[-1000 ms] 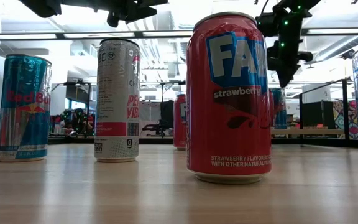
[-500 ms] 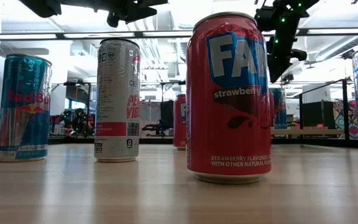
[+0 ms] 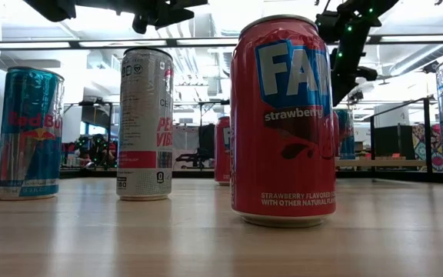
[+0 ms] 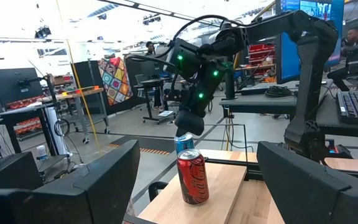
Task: Place canned beverage on shelf
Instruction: Put the top blue soda can on the shelf
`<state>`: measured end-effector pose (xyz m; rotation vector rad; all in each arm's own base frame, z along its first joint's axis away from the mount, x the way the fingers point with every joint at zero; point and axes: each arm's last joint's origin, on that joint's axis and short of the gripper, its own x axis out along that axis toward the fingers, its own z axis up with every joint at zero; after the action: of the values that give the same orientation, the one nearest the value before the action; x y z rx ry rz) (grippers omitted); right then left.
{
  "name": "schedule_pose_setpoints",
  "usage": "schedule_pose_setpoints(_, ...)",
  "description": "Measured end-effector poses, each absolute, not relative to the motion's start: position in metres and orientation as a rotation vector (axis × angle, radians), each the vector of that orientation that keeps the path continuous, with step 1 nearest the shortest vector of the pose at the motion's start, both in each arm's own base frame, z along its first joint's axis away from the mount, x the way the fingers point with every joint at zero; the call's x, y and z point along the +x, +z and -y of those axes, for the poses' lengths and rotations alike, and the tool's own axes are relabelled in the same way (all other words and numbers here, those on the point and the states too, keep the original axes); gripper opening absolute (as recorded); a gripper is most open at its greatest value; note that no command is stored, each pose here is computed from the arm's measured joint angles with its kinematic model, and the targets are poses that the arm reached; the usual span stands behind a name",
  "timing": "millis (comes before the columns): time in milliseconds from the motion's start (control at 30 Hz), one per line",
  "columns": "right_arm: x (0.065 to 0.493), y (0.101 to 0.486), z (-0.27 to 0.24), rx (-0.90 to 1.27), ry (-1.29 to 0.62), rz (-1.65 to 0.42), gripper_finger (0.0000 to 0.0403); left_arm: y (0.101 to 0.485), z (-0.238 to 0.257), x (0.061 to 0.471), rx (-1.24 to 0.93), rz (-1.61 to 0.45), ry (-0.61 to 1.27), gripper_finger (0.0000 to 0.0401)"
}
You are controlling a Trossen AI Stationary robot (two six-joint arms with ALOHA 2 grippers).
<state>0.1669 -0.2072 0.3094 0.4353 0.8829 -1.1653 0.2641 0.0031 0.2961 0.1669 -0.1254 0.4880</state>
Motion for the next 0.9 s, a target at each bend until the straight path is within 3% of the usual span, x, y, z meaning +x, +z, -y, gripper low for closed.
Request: schedule_pose_setpoints(900, 0.167, 0.298, 0.206, 0.424, -1.129, -0.911, 0.0009, 0.296, -0.003, 0.264, 0.167, 0.125, 0.488, 0.0311)
